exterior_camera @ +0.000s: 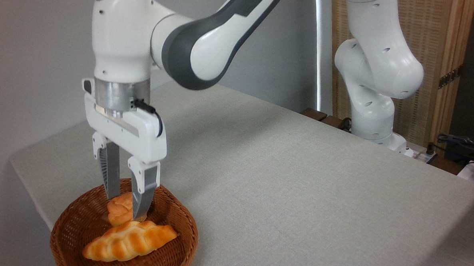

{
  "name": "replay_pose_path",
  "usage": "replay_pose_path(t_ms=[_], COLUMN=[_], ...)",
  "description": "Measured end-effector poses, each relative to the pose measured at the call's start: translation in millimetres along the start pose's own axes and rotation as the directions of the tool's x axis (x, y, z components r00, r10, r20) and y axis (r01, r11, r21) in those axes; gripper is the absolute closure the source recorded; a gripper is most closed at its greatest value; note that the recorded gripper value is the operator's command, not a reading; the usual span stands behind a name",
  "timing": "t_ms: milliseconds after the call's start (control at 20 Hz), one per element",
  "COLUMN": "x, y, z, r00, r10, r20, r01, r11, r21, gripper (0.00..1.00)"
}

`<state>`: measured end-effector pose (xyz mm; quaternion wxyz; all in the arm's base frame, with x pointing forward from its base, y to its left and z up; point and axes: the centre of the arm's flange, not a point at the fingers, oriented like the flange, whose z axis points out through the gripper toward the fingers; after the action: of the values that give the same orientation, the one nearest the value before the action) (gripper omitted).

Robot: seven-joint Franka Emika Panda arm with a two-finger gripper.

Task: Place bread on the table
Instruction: 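Lower the open gripper into the basket around the braided croissant, then close the gripper on the braided croissant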

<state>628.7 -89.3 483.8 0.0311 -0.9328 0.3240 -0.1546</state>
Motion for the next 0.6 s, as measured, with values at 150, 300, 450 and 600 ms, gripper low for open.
replay_pose_path(t_ms=[150, 300, 450, 600], x=[1, 1, 2, 1], y=[-1, -7, -10, -9], z=[23, 38, 58, 72], r00=[0.999, 1.000, 1.000, 0.998], r10=[0.026, 0.024, 0.030, 0.057], r20=[0.020, 0.007, -0.003, 0.016], r01=[-0.027, -0.024, -0.030, -0.058], r11=[0.999, 0.999, 0.997, 0.995], r21=[0.026, 0.047, 0.065, 0.081], gripper=[0.00, 0.00, 0.00, 0.00])
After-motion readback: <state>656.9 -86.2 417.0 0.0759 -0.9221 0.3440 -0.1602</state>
